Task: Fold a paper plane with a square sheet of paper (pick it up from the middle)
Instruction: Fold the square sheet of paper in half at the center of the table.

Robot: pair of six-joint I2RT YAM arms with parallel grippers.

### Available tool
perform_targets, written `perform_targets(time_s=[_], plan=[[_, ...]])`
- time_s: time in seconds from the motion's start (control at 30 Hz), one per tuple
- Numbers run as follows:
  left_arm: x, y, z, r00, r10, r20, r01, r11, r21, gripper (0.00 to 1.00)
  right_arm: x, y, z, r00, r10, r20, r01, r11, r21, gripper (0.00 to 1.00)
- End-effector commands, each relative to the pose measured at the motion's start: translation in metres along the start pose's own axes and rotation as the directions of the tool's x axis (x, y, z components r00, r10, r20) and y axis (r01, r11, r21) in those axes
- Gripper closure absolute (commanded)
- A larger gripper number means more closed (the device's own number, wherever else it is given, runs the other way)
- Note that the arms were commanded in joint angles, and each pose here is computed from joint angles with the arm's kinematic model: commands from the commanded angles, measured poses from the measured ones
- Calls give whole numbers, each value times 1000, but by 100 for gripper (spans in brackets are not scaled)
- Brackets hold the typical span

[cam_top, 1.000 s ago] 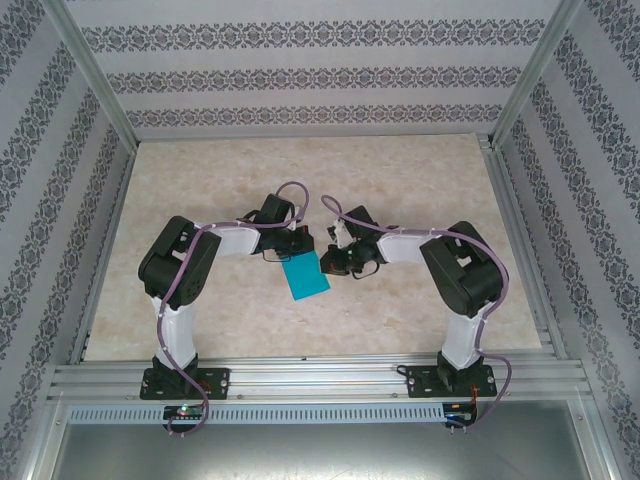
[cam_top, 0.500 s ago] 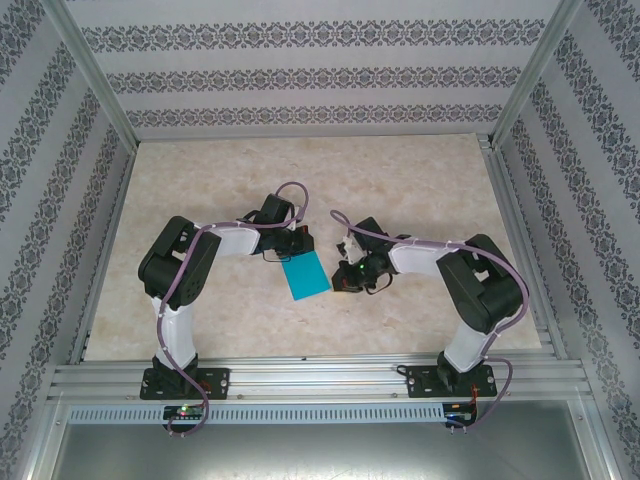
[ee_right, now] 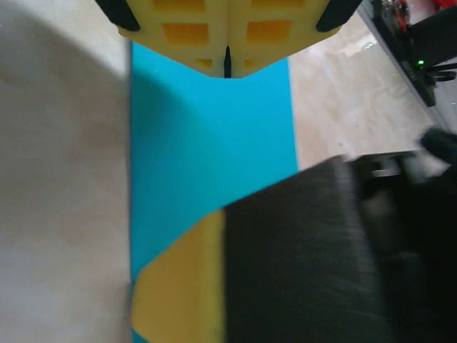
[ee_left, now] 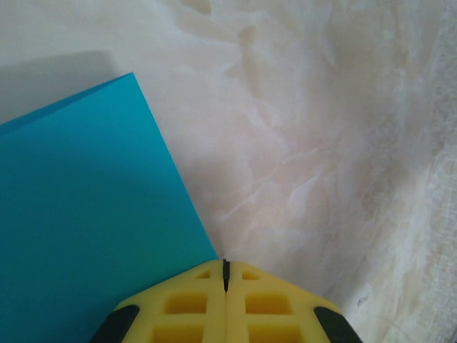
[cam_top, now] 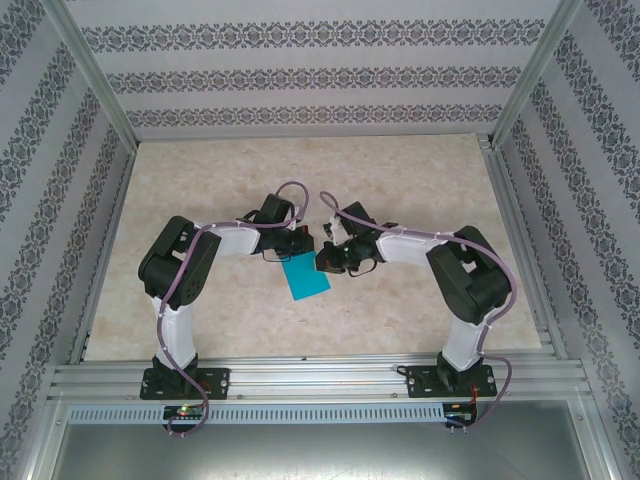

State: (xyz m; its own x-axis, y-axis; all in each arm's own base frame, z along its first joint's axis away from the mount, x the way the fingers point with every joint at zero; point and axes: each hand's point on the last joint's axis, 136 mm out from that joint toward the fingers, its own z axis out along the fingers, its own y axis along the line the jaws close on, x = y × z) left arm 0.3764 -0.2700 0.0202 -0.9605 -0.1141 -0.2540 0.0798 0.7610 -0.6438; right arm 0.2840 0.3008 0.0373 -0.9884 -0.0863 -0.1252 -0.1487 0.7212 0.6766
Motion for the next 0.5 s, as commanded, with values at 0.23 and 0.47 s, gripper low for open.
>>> perform_targets(time_s=[0.23, 0.47], plan=[[27, 27, 5, 991, 27, -131, -42, 992, -116, 100, 14, -30, 12, 996, 76, -42, -73, 995, 72, 100], [8, -21, -2, 997, 59, -49, -55, 995, 88, 100, 22, -42, 17, 993, 94, -67, -88, 992, 95, 100]])
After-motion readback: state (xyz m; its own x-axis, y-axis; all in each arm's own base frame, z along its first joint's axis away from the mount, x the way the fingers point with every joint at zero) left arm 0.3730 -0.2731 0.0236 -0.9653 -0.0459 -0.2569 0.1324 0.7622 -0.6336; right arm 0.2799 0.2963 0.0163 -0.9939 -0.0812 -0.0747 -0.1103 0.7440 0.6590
